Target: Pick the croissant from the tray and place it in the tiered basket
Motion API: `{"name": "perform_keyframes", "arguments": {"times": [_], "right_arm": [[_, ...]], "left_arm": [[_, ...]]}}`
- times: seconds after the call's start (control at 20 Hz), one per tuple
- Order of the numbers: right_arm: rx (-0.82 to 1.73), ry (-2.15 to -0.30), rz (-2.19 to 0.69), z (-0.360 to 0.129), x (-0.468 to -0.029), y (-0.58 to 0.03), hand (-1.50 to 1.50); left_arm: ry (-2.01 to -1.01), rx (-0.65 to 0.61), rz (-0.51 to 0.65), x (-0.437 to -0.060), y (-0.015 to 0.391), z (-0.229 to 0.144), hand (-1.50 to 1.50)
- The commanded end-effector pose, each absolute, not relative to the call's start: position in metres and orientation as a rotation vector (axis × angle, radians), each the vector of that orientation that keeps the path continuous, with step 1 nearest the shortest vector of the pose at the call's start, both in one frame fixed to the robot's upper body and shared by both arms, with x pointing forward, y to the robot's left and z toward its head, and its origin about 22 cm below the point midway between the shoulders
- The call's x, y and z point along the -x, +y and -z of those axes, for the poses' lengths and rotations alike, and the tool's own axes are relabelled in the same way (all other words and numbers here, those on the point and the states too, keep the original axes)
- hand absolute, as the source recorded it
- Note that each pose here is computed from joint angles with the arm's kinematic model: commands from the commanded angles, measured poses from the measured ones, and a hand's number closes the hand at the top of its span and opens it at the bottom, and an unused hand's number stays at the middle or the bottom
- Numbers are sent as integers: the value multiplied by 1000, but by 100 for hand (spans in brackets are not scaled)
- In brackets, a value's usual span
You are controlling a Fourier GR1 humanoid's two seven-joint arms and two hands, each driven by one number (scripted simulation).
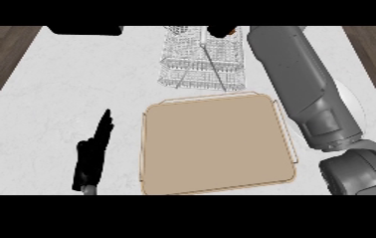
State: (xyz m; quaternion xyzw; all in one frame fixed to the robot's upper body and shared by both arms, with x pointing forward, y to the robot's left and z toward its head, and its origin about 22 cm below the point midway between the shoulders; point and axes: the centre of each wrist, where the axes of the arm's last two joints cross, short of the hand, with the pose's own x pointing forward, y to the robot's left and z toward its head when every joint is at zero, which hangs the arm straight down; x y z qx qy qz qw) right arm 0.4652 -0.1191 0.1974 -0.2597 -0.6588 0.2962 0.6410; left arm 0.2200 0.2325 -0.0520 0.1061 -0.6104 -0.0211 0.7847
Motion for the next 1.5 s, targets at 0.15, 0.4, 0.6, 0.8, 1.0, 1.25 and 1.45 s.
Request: {"name": "perform_keyframes", "arguments": {"times": [0.15, 0.4, 0.6, 0.8, 1.0, 1.25, 1.45], "right_arm": [[341, -1535, -417, -181, -468, -110, -150], [245, -1631, -283, -186, -470, -120, -150], [370, -1739, -43, -205, -474, -160, -150], [525, -1700, 102, -219, -474, -224, -150], [550, -1642, 190, -215, -461, -291, -150], [546, -1636, 224, -214, -419, -405, -150], [536, -1618, 185, -235, -384, -467, -150]], "left_arm": [[-1322, -229, 50, -213, 228, 64, 0], [-1312, -235, 59, -219, 231, 46, 0], [-1287, -232, 29, -220, 237, 52, 0], [-1294, -271, 9, -218, 256, 57, 0], [-1286, -257, 5, -208, 238, 58, 0], [-1303, -288, 3, -202, 261, 59, 0], [-1302, -259, 36, -201, 263, 55, 0]]}}
